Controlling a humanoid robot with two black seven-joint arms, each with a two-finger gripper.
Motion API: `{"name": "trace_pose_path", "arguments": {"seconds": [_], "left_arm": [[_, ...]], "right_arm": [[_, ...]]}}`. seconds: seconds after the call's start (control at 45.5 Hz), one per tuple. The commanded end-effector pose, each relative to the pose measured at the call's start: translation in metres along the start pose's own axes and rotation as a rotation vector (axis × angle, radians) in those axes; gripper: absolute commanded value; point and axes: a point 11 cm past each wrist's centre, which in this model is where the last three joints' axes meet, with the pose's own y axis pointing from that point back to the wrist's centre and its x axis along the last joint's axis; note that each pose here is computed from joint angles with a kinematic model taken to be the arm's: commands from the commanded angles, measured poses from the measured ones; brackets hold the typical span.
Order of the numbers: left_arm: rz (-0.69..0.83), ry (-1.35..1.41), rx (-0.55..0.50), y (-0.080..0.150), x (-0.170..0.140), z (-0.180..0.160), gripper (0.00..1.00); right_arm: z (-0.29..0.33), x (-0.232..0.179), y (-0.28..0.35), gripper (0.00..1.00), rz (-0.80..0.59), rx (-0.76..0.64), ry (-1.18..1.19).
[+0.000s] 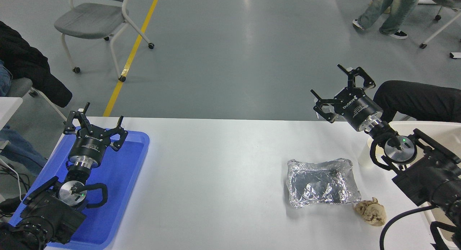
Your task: Pick up paper cup place in dustbin
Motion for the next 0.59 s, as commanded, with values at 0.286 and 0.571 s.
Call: {"name": "trace_pose_path", "arguments": {"seconds": [0.286,0.571], "left_arm": [[0.000,0.001,0.000,0.000,0.000,0.000,1.00],[0.000,0.001,0.000,0.000,0.000,0.000,1.00]], "right_arm": [[-0.027,-0.052,-0.034,1.00,-0.110,-0.167,0.365],[-0.050,-0.061,-0.003,1.00,-0.133,-0.484,0.756]]}}
